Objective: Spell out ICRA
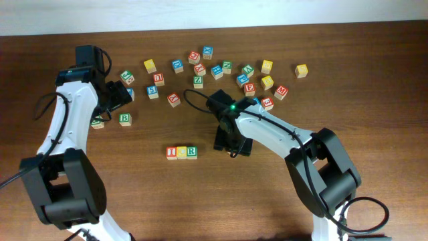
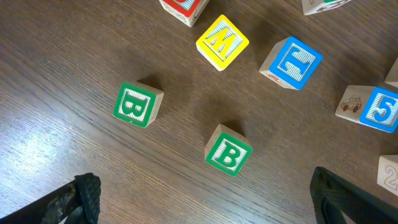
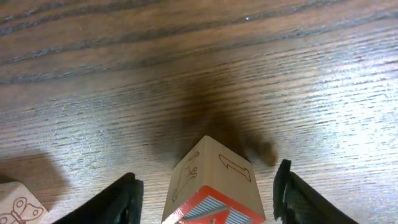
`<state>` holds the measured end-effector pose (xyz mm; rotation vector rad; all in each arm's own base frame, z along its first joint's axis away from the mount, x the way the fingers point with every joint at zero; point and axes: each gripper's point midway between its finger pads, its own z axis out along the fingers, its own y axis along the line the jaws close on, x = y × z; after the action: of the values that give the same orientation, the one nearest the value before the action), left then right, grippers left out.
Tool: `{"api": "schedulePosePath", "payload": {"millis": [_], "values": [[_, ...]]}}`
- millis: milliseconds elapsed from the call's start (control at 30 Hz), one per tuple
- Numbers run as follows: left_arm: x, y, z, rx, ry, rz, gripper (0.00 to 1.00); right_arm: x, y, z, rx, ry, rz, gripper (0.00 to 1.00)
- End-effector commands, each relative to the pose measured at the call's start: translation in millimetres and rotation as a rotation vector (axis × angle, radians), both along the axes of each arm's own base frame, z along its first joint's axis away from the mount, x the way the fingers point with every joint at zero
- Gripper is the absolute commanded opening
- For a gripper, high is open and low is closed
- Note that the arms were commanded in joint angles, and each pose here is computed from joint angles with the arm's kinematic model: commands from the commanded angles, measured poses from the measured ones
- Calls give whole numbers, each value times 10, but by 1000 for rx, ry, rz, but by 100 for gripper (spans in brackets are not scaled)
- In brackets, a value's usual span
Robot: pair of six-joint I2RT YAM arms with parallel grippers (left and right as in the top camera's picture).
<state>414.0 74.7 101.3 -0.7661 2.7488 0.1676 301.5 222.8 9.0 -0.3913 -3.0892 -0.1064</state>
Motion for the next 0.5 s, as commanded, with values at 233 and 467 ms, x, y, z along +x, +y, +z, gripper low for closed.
{"api": "schedulePosePath", "payload": {"millis": [233, 467], "values": [[-18, 5, -27, -1, 9, 0, 99, 75, 9, 2, -4, -41, -40, 45], [-18, 6, -27, 0, 9, 0, 99, 103, 20, 4, 0, -53, -38, 35]]}}
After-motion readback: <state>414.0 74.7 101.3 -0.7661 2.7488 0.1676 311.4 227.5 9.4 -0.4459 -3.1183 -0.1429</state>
